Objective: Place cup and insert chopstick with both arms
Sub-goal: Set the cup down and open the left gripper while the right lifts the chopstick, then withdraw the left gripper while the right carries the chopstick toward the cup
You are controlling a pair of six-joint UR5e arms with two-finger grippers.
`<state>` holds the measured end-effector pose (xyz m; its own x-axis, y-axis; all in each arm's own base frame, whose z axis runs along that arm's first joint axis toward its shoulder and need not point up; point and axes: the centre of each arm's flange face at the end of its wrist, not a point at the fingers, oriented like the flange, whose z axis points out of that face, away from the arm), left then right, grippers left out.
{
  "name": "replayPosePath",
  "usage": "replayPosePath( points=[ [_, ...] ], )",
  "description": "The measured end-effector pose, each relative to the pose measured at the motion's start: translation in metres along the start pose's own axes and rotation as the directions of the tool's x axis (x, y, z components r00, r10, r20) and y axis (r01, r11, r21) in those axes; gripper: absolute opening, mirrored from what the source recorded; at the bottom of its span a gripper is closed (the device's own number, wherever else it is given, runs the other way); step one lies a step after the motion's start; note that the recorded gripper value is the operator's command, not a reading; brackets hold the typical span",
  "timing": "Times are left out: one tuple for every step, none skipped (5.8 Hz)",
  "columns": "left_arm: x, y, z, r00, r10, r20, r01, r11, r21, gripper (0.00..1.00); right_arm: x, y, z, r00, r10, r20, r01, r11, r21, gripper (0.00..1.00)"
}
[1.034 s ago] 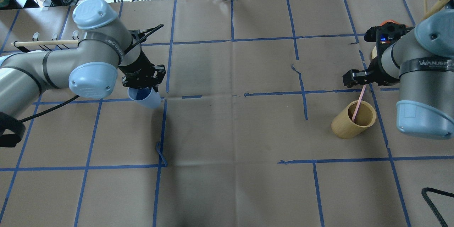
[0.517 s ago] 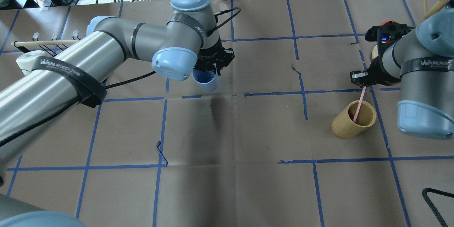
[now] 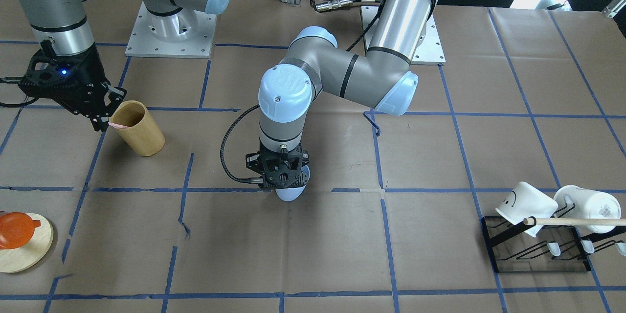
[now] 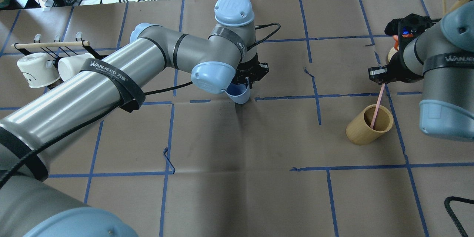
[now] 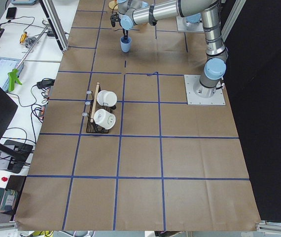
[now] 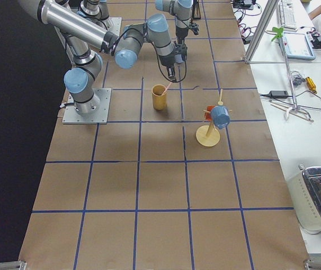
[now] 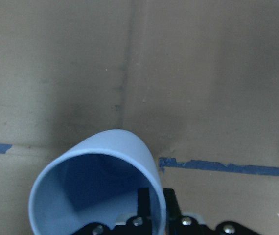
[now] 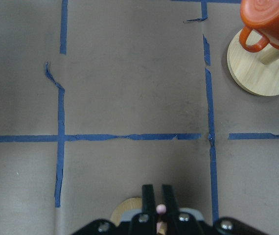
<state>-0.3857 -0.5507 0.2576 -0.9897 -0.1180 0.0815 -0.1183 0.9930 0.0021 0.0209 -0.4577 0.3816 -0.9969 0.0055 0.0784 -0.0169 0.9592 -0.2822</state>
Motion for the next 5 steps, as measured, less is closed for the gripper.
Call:
replayPosePath(
  points=[
    [-0.001,-0.001,-0.014,1.000,0.016,-0.007,-0.016,1.000,0.017,0.99,0.003,-0.021,-0.030,1.000,0.007,0.008,-0.007,1.000,-0.023,0.09],
    [-0.014,-0.007,-0.047,0.999,0.046,-0.015,-0.045,0.998,0.041,0.99,0.005,-0.042,-0.069,0.999,0.030,0.019,-0.029,0.998,-0.063,0.09],
    [-0.044,-0.012,-0.089,0.997,0.072,-0.011,-0.071,0.997,0.037,0.99,0.000,-0.055,-0.107,0.998,0.064,0.029,-0.061,0.993,-0.105,0.09],
    [-0.081,-0.013,-0.134,0.997,0.082,-0.007,-0.082,0.996,0.031,0.99,-0.010,-0.067,-0.138,0.995,0.095,0.035,-0.090,0.986,-0.139,0.09],
    [-0.116,-0.011,-0.174,0.998,0.064,-0.004,-0.064,0.997,0.042,0.98,-0.021,-0.083,-0.155,0.993,0.116,0.037,-0.108,0.980,-0.165,0.09]
  ],
)
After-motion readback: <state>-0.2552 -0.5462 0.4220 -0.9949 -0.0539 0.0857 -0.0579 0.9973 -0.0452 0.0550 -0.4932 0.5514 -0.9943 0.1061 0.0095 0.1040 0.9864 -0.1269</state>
